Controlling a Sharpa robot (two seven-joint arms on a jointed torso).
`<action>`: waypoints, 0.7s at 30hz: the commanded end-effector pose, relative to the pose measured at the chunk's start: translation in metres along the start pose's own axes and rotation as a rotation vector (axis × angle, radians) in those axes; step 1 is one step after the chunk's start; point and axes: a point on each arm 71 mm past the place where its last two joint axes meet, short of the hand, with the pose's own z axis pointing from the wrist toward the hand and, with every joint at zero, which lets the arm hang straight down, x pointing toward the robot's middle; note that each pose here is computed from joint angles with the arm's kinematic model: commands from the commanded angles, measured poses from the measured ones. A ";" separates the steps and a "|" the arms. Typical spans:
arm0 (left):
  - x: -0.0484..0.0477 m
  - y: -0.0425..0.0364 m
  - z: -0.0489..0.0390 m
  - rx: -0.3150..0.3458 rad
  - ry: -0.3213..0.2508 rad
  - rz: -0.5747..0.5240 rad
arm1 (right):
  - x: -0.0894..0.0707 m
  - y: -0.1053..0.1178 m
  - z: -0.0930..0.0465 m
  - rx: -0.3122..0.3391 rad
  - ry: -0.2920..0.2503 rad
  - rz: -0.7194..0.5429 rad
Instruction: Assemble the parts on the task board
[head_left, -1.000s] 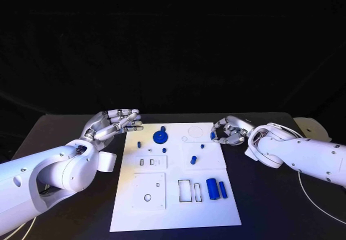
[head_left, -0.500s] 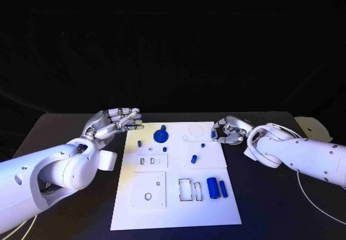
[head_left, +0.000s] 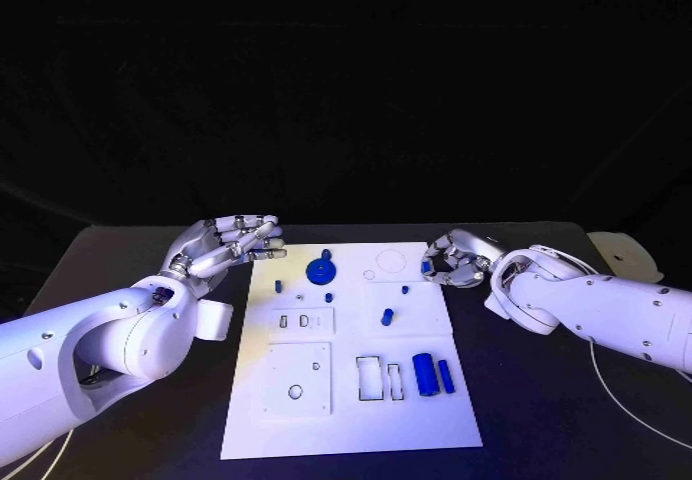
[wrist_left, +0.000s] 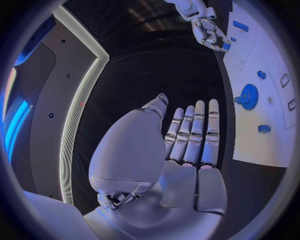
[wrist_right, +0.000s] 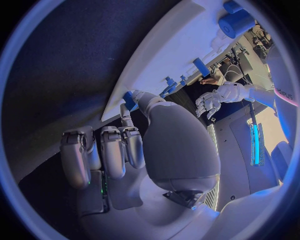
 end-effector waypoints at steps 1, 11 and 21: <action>0.0019 -0.0010 0.0004 0.005 0.018 -0.010 | -0.001 0.000 0.000 -0.002 -0.029 -0.001; 0.0017 -0.0008 0.0003 0.001 0.020 -0.010 | -0.004 0.002 0.001 -0.004 -0.077 0.003; -0.0003 -0.0002 0.0009 0.000 0.017 -0.008 | -0.002 0.020 -0.003 -0.022 -0.102 0.014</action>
